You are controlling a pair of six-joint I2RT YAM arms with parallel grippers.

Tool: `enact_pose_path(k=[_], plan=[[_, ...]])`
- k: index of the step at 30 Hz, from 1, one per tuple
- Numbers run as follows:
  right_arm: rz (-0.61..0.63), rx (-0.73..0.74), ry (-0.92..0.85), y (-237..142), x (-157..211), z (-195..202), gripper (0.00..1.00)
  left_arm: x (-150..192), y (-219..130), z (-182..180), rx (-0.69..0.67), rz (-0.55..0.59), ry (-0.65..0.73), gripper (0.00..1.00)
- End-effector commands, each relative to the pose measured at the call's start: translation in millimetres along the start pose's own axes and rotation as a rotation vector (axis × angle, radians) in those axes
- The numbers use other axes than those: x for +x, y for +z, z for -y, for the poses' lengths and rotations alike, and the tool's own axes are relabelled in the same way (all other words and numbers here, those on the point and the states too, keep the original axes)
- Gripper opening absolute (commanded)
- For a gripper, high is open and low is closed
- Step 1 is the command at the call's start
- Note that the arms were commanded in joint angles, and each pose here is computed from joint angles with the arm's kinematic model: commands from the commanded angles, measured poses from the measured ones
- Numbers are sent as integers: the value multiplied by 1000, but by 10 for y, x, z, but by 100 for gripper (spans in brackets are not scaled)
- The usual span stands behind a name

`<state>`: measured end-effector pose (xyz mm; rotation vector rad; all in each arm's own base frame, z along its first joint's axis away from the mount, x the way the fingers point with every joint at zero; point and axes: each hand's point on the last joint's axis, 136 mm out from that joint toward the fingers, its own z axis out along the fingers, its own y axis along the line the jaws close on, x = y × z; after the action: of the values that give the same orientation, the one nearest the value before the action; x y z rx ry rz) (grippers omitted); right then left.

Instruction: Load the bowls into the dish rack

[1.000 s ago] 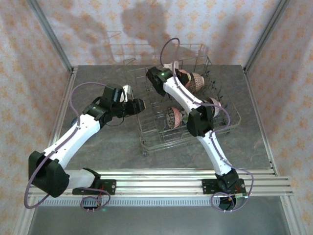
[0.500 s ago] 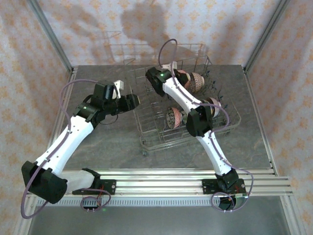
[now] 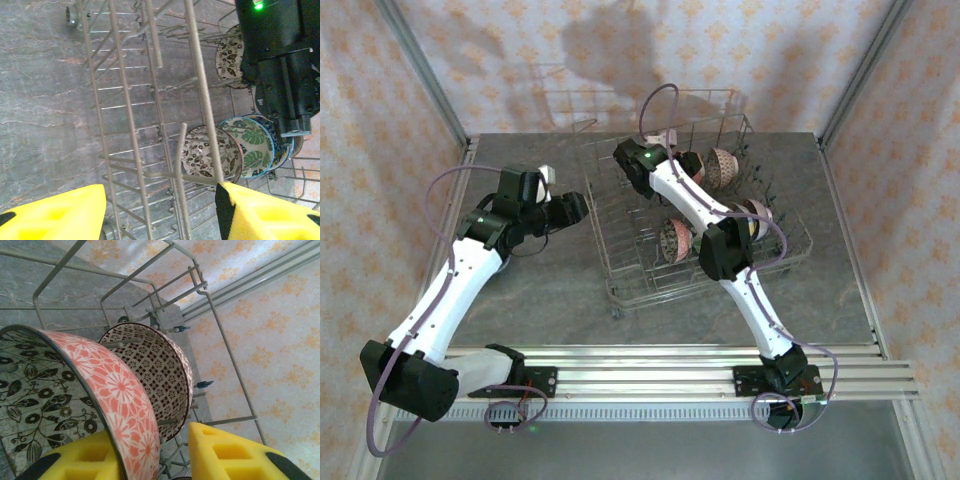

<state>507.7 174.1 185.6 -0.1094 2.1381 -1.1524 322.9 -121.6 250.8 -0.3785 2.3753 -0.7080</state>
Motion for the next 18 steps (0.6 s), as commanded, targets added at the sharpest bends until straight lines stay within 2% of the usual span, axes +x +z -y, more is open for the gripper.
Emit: enact_pose_path(k=[1, 9, 16, 18], plan=[[-2, -20, 10, 23, -13, -101, 38, -37, -139, -140, -60, 31, -14, 61], [-60, -176, 36, 37, 34, -265, 59, 38, -155, -280, -103, 6, -58, 61], [-35, -241, 98, -111, -91, -35, 78, 52, -244, -441, -145, 0, -102, 63], [-23, -261, 116, -173, -144, 63, 87, 41, -301, -536, -169, 7, -122, 64]])
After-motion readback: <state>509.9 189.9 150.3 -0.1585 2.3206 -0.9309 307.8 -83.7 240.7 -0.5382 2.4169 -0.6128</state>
